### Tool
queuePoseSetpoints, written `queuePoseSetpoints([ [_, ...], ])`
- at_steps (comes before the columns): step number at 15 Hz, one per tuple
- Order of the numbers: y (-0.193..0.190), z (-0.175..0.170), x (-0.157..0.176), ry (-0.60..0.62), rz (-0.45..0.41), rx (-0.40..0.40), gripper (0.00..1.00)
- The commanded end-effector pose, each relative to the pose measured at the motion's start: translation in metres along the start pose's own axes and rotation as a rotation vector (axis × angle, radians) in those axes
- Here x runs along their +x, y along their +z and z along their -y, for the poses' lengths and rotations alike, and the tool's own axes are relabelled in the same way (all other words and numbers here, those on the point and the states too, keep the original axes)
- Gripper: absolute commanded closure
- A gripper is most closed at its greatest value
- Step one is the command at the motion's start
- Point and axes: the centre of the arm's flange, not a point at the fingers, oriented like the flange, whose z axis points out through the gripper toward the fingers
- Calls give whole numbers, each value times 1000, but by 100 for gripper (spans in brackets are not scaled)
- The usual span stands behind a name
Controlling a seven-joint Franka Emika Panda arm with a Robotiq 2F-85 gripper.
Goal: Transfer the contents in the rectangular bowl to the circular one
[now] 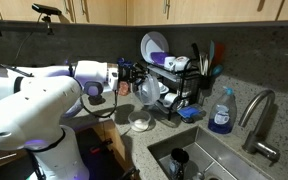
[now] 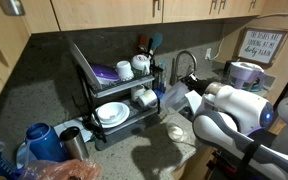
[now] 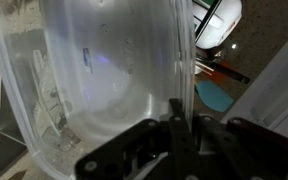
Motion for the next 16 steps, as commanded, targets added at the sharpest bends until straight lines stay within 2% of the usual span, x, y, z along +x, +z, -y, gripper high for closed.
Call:
queuePoseSetpoints([
  [1,30,9,18,5,39,-33,99],
  [10,60,33,42,-11,134,-111,99],
  [16,78,37,34,-39,226,-167,99],
])
